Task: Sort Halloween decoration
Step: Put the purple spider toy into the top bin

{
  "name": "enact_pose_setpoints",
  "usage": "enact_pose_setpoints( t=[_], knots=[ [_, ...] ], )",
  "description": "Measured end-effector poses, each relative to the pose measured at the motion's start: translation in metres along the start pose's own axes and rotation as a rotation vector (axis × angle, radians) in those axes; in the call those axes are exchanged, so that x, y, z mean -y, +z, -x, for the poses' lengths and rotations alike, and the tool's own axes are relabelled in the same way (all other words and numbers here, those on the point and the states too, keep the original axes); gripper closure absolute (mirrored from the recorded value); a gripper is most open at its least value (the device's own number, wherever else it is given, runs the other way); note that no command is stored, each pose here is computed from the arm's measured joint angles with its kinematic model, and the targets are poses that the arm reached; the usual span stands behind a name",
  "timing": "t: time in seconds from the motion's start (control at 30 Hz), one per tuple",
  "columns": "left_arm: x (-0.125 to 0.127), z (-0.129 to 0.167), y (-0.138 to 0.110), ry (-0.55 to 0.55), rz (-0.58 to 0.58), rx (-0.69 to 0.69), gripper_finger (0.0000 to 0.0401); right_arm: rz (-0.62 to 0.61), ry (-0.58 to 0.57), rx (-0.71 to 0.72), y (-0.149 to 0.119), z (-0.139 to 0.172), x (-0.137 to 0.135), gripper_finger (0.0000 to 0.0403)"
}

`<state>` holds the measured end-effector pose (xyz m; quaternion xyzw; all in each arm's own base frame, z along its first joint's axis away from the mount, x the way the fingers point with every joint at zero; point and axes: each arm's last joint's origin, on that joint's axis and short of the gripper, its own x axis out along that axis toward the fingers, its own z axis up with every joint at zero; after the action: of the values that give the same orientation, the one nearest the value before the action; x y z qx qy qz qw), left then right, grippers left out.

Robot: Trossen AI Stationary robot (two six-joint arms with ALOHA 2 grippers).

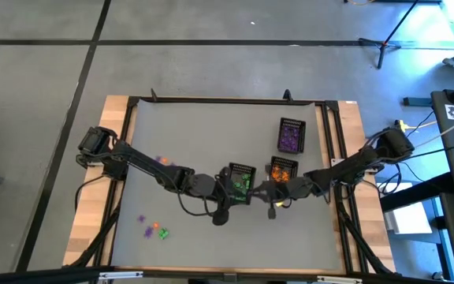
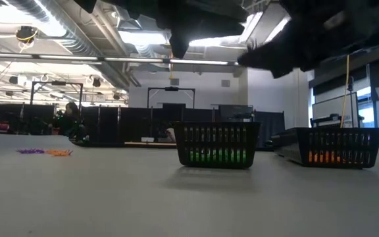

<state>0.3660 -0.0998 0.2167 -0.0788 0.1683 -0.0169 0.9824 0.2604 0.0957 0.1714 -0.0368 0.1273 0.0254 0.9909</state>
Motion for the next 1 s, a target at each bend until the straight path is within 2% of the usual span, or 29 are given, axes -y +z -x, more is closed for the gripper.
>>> enact_pose_setpoints(
  t=[0.13,0.27,0.37,0.53,0.63,0.7,0.83,1.0],
  knots=[
    [-0.004,0.01,0.006,0.099,-0.023,-0.026,0.0278,0.001,-0.223,-0.103,0.001,0.015,0.011,0.039],
    [-0.011,0.026,0.009,0.244,-0.047,-0.091,0.027,-0.013,-0.414,-0.208,0.002,0.036,0.025,0.039],
    [-0.016,0.032,0.01,0.299,-0.053,-0.117,0.0269,-0.049,-0.494,-0.259,0.005,0.051,0.041,0.039],
    [-0.02,0.033,0.008,0.323,-0.072,-0.153,0.027,-0.117,-0.642,-0.316,0.009,0.074,0.078,0.0389],
    [-0.028,0.039,-0.003,0.437,-0.078,-0.151,0.0277,-0.192,-0.748,-0.369,0.006,0.087,0.1,0.0389],
    [-0.04,0.047,-0.013,0.487,-0.039,-0.147,0.0282,-0.258,-0.79,-0.421,0.0,0.093,0.113,0.0389],
    [-0.056,0.066,-0.029,0.496,0.078,-0.042,0.0293,-0.359,-0.839,-0.525,-0.011,0.099,0.134,0.0388],
    [-0.065,0.086,-0.044,0.481,0.177,0.048,0.0304,-0.361,-0.852,-0.605,-0.018,0.101,0.152,0.0386]
  ],
)
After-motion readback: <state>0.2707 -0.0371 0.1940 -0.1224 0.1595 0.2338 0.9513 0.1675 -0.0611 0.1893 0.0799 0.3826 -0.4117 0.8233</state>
